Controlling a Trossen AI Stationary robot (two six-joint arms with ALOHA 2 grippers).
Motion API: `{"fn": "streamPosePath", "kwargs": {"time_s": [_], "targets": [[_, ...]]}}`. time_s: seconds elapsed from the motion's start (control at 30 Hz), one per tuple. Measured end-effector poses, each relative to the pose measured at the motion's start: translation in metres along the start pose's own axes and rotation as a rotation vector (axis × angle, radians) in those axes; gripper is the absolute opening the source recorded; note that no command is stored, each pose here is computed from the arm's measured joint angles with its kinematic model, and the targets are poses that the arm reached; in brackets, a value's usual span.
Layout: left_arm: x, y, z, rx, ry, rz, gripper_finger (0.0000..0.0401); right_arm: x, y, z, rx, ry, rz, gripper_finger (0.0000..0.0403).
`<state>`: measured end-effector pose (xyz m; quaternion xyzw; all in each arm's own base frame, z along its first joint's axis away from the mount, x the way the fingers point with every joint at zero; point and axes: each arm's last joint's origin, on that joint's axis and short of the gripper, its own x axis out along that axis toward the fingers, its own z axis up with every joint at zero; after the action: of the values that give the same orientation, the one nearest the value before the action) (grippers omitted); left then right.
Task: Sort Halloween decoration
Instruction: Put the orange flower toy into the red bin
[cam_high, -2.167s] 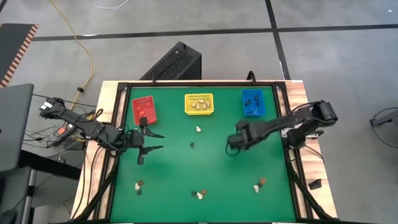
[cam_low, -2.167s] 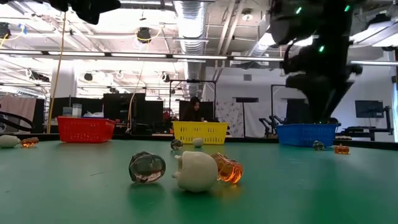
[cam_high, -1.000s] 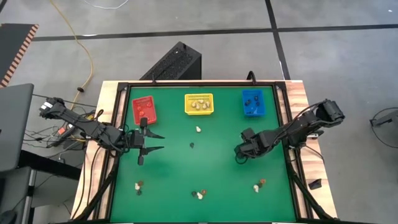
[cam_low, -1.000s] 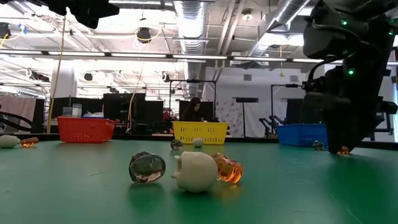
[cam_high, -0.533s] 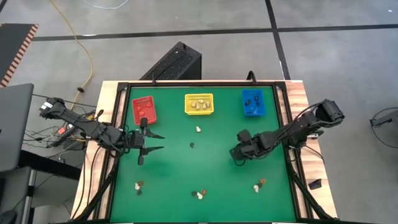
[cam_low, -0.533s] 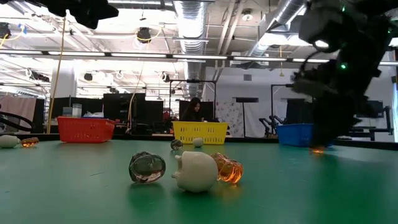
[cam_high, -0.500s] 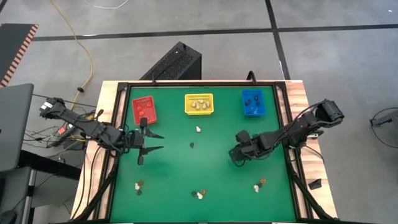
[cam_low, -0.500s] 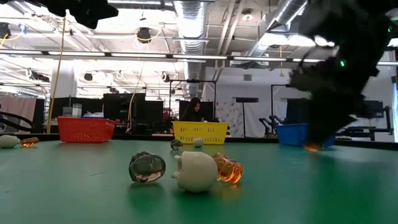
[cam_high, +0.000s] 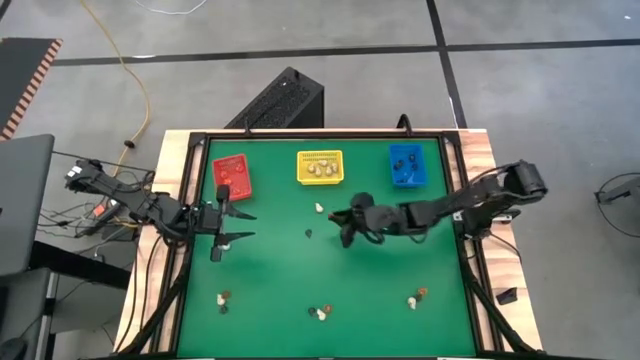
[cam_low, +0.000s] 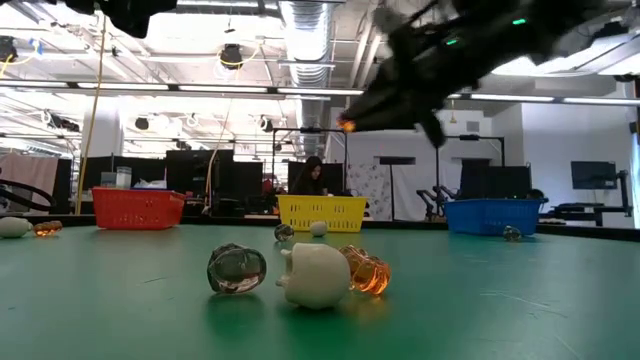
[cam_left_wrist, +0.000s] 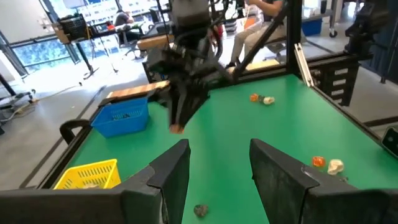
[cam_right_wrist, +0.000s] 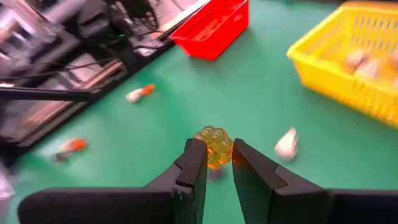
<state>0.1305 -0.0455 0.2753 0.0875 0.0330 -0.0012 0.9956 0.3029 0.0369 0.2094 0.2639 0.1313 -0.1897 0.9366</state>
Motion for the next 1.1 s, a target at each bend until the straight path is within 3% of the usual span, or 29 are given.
{"fn": "streamPosePath", "kwargs": {"time_s": [0.3, 0.43, 0.67, 0.9, 1.1], "targets": [[-0.005, 0.002, 0.001, -0.008, -0.01, 0.002, 0.0158, 0.125, 0.021, 0.044, -0.226, -0.026, 0.013, 0.0101], [-0.007, 0.003, 0.0, -0.009, -0.004, -0.003, 0.0158, 0.184, 0.017, 0.072, -0.241, -0.058, 0.091, 0.0101], [-0.012, 0.005, 0.001, 0.004, -0.015, -0.006, 0.0158, 0.266, -0.006, 0.09, -0.221, -0.086, 0.23, 0.0101], [-0.012, 0.006, 0.0, 0.026, -0.009, 0.001, 0.0158, 0.311, -0.015, 0.082, -0.22, -0.12, 0.29, 0.0102], [-0.012, 0.005, -0.001, 0.032, 0.003, 0.0, 0.0158, 0.316, -0.015, 0.085, -0.269, -0.15, 0.273, 0.0128]]}}
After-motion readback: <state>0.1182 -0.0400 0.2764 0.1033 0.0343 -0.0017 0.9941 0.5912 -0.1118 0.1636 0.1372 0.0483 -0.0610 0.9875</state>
